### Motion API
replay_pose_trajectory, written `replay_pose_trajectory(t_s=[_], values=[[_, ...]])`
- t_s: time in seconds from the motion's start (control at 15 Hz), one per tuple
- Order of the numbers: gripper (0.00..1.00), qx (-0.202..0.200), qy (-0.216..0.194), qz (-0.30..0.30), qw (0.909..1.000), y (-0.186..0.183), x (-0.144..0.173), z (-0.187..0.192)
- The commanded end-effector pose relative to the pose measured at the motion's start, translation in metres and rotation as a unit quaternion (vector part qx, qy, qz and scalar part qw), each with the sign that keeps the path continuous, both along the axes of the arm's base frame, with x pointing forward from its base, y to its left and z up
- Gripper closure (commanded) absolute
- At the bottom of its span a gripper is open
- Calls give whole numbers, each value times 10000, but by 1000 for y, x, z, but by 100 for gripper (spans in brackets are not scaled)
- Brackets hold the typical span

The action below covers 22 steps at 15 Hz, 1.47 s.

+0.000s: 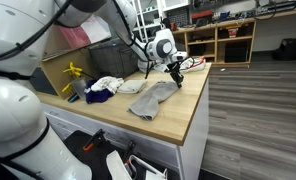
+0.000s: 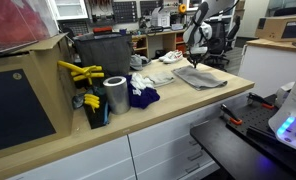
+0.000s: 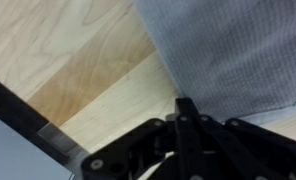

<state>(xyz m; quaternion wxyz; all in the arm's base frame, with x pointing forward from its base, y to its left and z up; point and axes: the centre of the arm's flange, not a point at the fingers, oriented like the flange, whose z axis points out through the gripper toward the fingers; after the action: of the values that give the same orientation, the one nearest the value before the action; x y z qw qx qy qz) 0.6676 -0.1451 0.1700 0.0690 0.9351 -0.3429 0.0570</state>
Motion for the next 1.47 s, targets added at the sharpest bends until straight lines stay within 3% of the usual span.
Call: replay_pose_trajectory(t_s=[0.0, 0.2, 0.33, 1.0, 1.4], values=[[100, -426, -194, 335, 9983, -22, 2, 14], [100, -529, -297, 429, 9972, -29, 4, 28], [100, -383, -318, 411, 9979, -23, 4, 33], [100, 715, -155, -262, 9970, 16, 9, 14], [100, 683, -76, -342, 9970, 3, 1, -18]])
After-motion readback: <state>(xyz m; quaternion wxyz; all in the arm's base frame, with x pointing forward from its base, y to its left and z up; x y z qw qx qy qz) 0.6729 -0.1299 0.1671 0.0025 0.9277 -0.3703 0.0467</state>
